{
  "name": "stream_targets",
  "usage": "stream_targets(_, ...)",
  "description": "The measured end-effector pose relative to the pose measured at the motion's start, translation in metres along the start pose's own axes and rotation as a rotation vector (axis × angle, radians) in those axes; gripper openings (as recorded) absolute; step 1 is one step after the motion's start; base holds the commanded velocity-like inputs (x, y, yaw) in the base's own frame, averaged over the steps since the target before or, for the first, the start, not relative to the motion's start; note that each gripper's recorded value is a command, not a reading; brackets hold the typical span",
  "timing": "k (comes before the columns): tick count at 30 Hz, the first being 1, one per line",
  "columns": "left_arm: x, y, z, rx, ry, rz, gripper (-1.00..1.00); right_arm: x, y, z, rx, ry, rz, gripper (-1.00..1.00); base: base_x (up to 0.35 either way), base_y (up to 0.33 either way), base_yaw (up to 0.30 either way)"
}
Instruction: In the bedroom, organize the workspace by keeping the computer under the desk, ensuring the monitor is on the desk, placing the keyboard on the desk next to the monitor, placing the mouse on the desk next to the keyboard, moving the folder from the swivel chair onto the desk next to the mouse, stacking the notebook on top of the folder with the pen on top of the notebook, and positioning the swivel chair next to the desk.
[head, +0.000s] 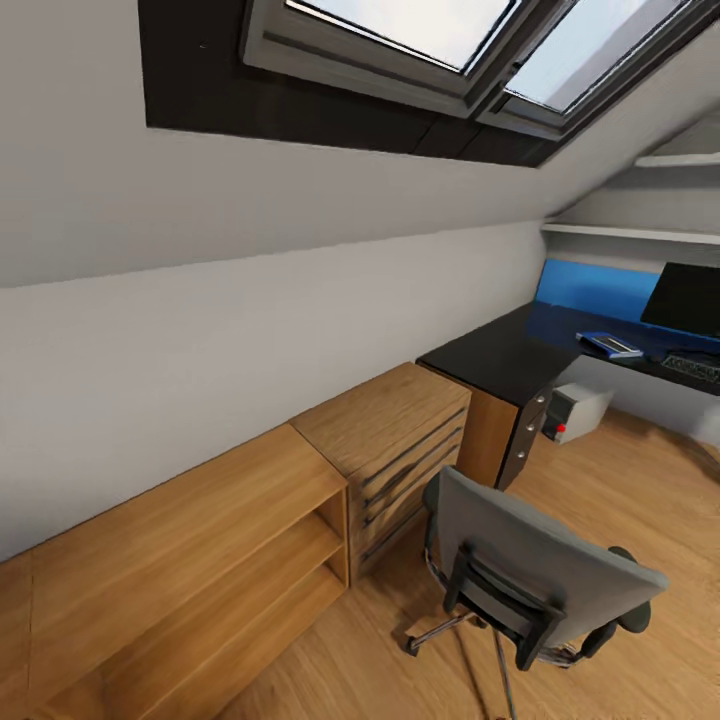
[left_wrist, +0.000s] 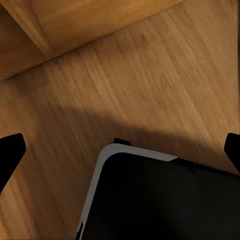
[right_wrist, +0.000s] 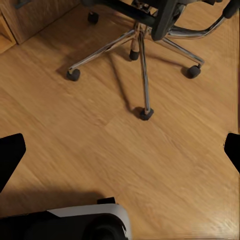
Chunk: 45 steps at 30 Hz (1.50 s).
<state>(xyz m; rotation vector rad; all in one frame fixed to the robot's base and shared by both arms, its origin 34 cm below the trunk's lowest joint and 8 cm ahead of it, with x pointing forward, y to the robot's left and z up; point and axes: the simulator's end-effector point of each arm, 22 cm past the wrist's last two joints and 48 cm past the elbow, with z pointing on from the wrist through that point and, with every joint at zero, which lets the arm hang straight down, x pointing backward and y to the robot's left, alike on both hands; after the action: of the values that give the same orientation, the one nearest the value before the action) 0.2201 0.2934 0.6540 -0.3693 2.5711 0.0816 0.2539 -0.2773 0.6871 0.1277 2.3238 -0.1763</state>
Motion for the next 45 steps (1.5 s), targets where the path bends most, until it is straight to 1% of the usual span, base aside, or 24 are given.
stream_targets(10, 0.0009, 0.0002, -0.0002, -0.001, 0.003, 0.0, 1.0, 0.0009, -0.0007, -0.0003, 0.001, 0.003, -0.001, 1.0, 0.004, 0.023, -0.259)
stream_targets(22, 0.0022, 0.0007, -0.0007, -0.001, 0.005, 0.002, 1.0, 0.0027, -0.0009, -0.0012, 0.0, 0.008, -0.002, 1.0, 0.134, 0.259, -0.253)
stream_targets(43, 0.0027, 0.0011, -0.0007, -0.003, 0.008, 0.001, 1.0, 0.0025, -0.0008, -0.0009, 0.0, 0.008, -0.002, 1.0, 0.008, 0.011, -0.253)
stream_targets(45, 0.0027, 0.001, -0.0008, -0.003, 0.007, 0.001, 1.0, 0.0028, -0.0014, -0.0013, 0.002, 0.008, -0.001, 1.0, 0.0, 0.229, -0.253)
